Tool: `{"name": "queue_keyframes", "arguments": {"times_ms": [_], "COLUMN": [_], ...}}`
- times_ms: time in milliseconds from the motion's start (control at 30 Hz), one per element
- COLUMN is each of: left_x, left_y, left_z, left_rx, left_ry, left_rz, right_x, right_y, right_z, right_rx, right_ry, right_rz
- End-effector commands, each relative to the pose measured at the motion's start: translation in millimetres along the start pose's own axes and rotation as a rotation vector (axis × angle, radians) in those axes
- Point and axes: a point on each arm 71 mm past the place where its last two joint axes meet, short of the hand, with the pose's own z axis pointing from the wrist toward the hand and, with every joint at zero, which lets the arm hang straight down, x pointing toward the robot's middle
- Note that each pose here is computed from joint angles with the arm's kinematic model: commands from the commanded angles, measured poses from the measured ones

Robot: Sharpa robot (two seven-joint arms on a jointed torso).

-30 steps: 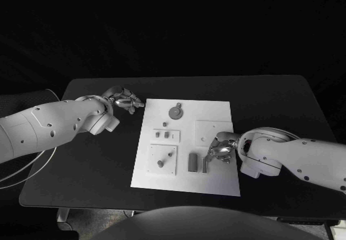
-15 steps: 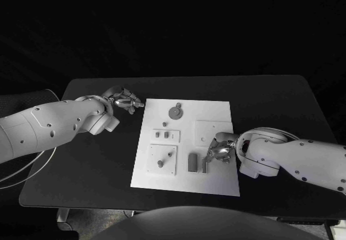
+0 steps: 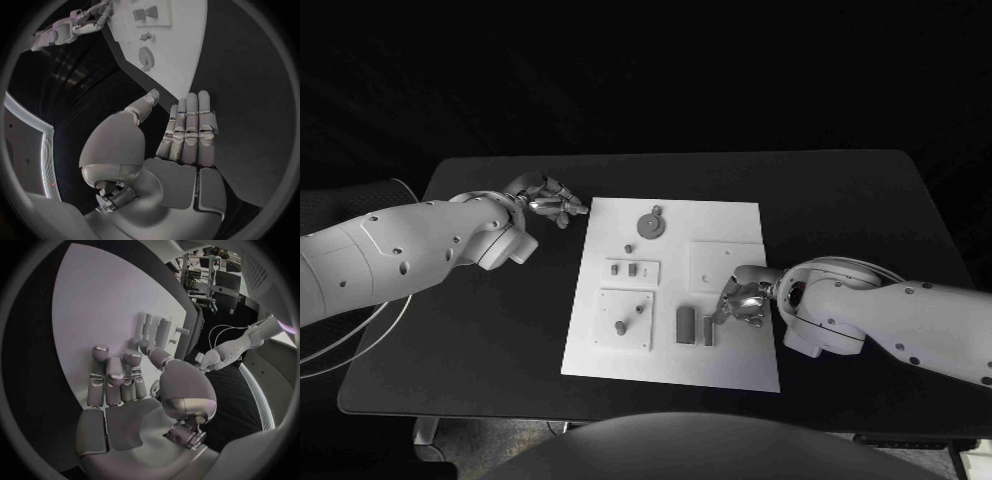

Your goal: Assemble the parts on the task board

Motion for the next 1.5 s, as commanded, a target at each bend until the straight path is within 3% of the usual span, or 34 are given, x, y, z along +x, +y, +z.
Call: {"name": "queue_keyframes", "arguments": {"times_ms": [33,133,300,400,633,900,1100,1267,1367,1500], "left_x": [0.3,0.5,-0.9,0.3,3.1,4.0,0.6,-11.9,-17.1,-16.7], "left_y": [-2.9,-4.1,-6.9,-9.1,-16.7,-27.1,-33.5,-38.5,-36.8,-39.0], "left_z": [-0.3,-0.5,-1.3,-1.8,-5.1,-4.2,3.5,8.8,9.9,17.5], "left_rx": [0.028,0.045,0.094,0.113,0.157,0.176,0.165,0.178,0.184,0.198], "left_ry": [0.000,0.000,-0.004,0.002,0.027,0.037,0.020,0.000,-0.006,0.022], "left_rz": [-0.008,-0.019,-0.057,-0.092,-0.159,-0.224,-0.280,-0.293,-0.311,-0.353], "right_x": [-2.8,-7.9,-24.3,-43.0,-86.7,-131.2,-157.6,-167.1,-169.6,-166.5], "right_y": [0.5,0.8,3.6,1.3,-5.7,-9.0,-19.2,-31.2,-33.9,-42.1], "right_z": [-4.0,-8.1,-13.2,-10.3,3.2,24.7,41.9,51.2,54.6,60.1], "right_rx": [-0.107,-0.150,-0.260,-0.313,-0.402,-0.449,-0.454,-0.451,-0.460,-0.459], "right_ry": [-0.020,-0.044,-0.139,-0.220,-0.324,-0.435,-0.501,-0.559,-0.571,-0.570], "right_rz": [0.010,0.027,0.115,0.158,0.256,0.379,0.466,0.527,0.573,0.633]}}
